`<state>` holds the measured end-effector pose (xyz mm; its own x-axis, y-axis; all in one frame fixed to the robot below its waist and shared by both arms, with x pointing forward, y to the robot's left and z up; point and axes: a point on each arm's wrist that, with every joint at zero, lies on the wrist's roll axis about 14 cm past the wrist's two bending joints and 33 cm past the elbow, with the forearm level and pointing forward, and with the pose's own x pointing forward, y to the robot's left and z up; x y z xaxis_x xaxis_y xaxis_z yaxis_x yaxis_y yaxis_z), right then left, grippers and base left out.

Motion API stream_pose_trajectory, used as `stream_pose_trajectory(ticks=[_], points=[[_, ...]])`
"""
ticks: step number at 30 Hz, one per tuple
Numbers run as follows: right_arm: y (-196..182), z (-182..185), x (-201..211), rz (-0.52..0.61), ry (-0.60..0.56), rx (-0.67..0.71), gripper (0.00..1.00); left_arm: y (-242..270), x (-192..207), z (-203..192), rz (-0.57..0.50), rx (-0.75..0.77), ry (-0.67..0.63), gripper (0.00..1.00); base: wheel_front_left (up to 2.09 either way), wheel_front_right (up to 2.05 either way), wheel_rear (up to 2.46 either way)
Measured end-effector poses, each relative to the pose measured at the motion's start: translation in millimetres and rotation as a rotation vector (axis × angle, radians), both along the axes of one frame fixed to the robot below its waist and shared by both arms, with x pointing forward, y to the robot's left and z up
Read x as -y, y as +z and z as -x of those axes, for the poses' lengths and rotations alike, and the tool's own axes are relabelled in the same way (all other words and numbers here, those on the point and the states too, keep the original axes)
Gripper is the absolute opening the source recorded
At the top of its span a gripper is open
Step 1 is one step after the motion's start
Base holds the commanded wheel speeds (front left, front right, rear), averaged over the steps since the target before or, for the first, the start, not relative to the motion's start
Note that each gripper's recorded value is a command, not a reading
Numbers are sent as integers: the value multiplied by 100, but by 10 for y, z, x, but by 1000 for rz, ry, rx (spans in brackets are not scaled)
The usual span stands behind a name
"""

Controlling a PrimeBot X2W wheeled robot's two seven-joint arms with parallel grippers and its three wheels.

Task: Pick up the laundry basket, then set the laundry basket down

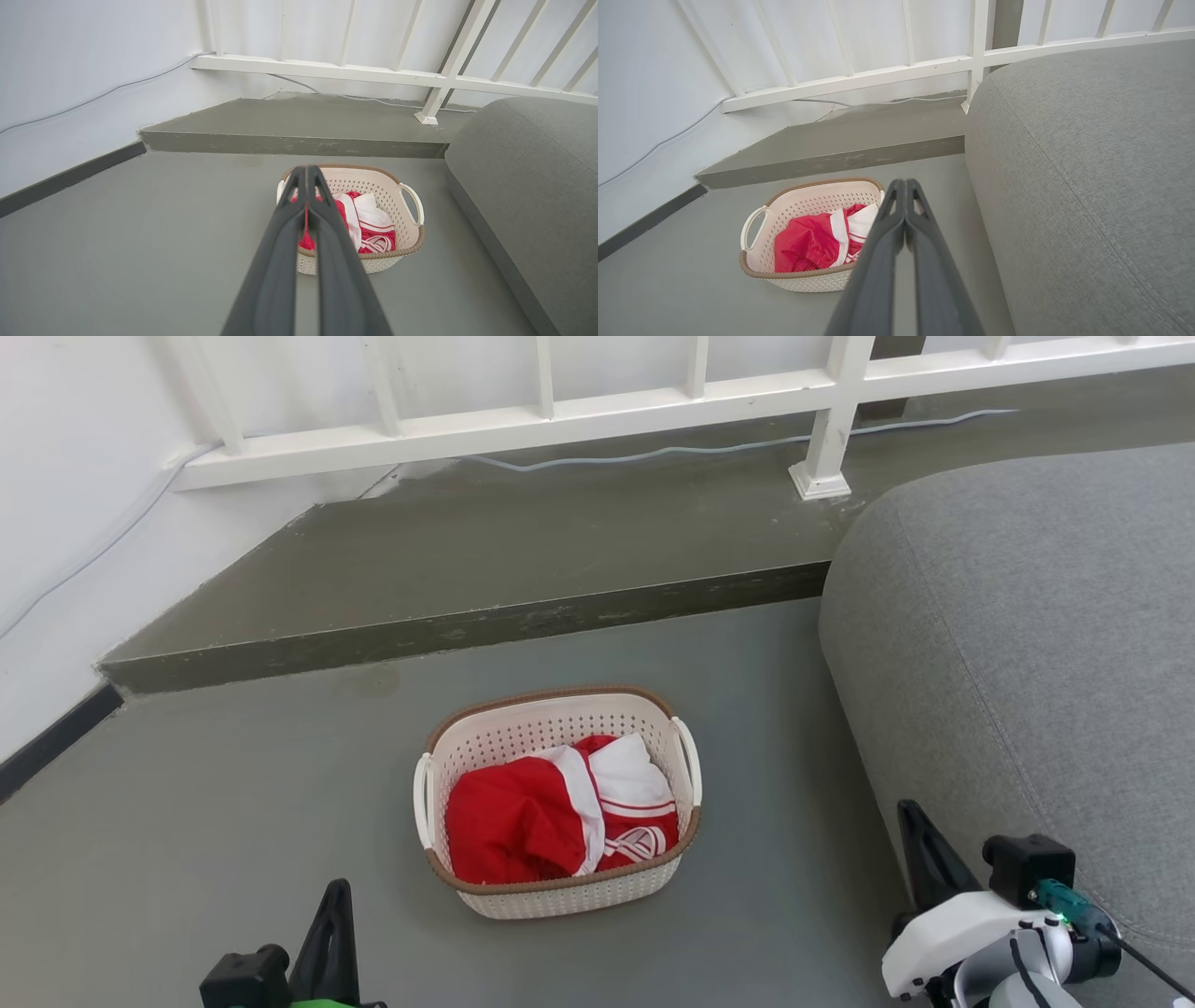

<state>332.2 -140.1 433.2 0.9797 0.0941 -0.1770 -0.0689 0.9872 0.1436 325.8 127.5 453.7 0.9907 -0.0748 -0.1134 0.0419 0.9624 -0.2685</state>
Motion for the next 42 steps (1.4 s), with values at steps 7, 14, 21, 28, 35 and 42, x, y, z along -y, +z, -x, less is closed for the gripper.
stream_pose_trajectory(ticks=[7,14,21,28,35,42], points=[[1,-18,28,-74,-26,-17,0,-8,-4,7,71,-13,9,0,0,0,0],[-3,-43,95,-199,-80,-47,0,-44,-67,2,188,-51,49,0,0,0,0],[-10,-63,143,-283,-114,-70,0,-77,-117,-2,266,-81,76,0,0,0,0],[-14,-84,181,-370,-146,-90,0,-98,-172,-12,344,-101,101,0,0,0,0],[-17,-100,234,-460,-177,-104,0,-98,-203,-44,430,-115,118,0,0,0,0],[-6,-128,283,-545,-203,-114,0,-106,-247,-75,506,-130,137,0,0,0,0]])
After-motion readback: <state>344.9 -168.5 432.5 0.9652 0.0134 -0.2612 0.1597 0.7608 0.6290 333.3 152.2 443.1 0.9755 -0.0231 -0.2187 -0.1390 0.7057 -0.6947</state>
